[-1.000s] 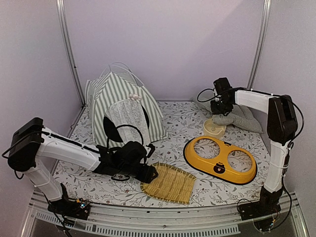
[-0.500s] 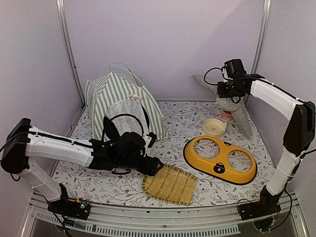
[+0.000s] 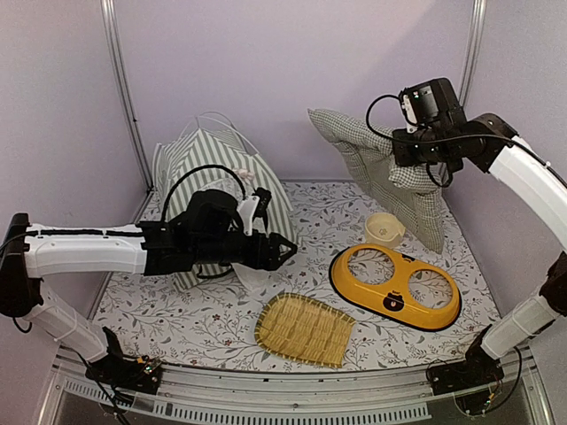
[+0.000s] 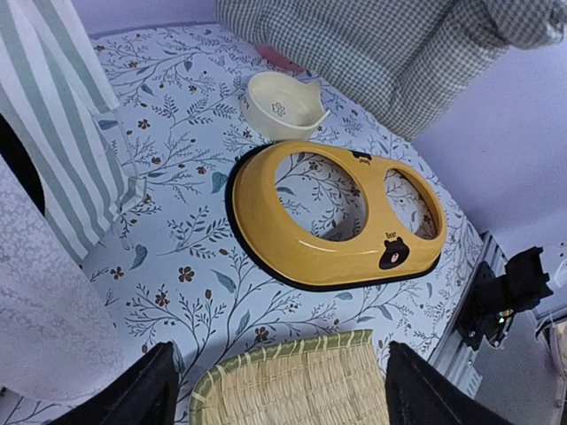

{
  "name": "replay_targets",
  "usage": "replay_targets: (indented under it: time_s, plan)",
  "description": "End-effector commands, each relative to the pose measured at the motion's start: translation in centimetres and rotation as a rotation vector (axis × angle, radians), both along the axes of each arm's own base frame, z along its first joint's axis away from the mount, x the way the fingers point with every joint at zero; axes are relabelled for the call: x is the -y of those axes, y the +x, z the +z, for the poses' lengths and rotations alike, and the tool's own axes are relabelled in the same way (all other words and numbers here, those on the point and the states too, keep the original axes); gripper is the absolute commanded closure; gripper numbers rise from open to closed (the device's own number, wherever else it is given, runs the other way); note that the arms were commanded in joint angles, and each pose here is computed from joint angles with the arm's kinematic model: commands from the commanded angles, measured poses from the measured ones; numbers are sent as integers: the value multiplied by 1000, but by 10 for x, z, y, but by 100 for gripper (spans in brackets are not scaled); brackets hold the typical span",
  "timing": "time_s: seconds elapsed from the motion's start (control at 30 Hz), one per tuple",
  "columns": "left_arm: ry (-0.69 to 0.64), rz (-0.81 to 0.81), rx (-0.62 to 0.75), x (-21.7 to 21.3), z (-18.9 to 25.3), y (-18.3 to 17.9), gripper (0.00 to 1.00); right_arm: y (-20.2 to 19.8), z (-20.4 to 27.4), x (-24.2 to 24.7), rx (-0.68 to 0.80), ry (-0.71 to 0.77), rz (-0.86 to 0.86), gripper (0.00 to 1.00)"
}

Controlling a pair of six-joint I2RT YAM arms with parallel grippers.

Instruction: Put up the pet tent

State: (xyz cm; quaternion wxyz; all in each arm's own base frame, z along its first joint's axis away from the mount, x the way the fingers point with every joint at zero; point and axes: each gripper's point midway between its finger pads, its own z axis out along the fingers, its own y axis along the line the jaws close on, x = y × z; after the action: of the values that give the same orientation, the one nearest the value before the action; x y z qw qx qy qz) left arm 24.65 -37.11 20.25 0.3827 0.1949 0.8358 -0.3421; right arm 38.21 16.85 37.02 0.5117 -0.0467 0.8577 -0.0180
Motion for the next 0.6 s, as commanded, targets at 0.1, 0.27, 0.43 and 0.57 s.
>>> replay_targets:
  time_s: [0.1, 0.27, 0.43, 0.57]
  plan:
    - [-110, -77, 26, 10, 30, 8, 19, -59, 32, 19, 29, -7, -120, 100]
    - [-121, -85, 16, 10, 27, 8, 19, -83, -3, -28, -80, -40, -34, 100]
    - [-104, -66, -3, 5, 16, 9, 19, -122, -103, -127, -319, 7, 186, 100]
    - [-75, -22, -31, -7, -1, 11, 19, -184, -188, -210, -563, 181, 500, 100]
